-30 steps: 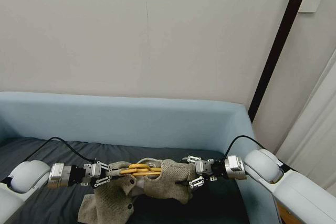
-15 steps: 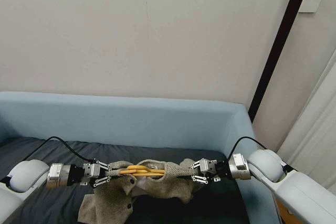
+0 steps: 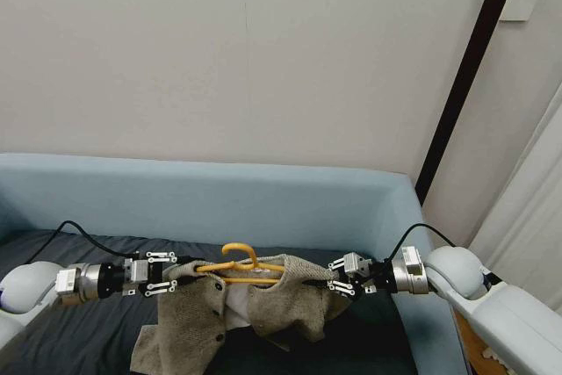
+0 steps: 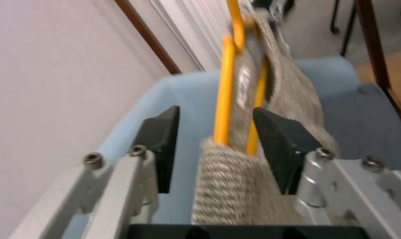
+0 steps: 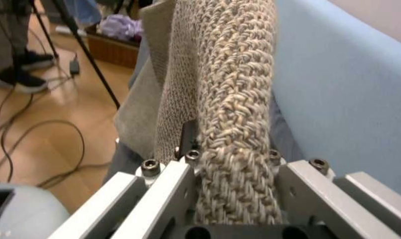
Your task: Pick up the clothes from the sofa and hang them on the clothes hanger.
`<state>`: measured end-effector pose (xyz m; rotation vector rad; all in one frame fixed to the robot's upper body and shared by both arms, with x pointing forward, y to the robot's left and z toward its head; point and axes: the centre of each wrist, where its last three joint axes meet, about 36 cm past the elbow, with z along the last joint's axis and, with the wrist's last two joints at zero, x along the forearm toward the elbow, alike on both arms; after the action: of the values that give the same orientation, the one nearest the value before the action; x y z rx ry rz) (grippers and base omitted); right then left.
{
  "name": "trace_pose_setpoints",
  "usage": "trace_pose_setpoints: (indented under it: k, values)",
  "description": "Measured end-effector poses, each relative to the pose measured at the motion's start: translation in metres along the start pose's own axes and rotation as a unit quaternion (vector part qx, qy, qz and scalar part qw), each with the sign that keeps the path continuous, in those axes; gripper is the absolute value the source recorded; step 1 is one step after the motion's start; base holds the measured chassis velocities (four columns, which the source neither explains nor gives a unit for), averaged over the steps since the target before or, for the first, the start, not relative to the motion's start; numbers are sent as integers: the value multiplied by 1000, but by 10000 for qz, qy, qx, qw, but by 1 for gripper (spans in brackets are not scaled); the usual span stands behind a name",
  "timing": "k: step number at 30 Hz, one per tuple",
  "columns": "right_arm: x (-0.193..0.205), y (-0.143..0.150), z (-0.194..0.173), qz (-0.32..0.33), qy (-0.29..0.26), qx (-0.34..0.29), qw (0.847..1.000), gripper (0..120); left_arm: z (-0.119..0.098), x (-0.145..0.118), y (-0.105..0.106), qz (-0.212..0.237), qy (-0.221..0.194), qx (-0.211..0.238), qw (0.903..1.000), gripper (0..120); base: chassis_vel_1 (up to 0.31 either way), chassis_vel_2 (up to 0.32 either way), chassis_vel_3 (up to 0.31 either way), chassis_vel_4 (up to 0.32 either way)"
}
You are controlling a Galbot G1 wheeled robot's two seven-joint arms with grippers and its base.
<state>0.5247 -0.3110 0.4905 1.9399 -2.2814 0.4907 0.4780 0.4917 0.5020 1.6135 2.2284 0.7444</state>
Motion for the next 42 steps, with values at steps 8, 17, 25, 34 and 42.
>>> trace_pose_setpoints:
  k: [8,17,25,34,42]
  values:
    - [5,8,-7,284,-402,-337,9982,5,-26,-30,-15,-1521,-939,537,9824,85,0,0,0,0]
    - [27,13,-23,918,-475,-178,9945,5,-40,-120,-136,-3428,-1027,1570,9205,100,0,0,0,0]
    - [29,7,-31,1189,-551,-111,9913,5,-33,-143,-192,-4403,-221,1545,8842,100,0,0,0,0]
    - [24,5,-30,1134,-625,-98,9915,5,-21,-156,-194,-4692,267,1586,8683,95,0,0,0,0]
    - [20,3,-31,1071,-705,-98,9917,5,-18,-160,-197,-4713,315,1640,8660,71,0,0,0,0]
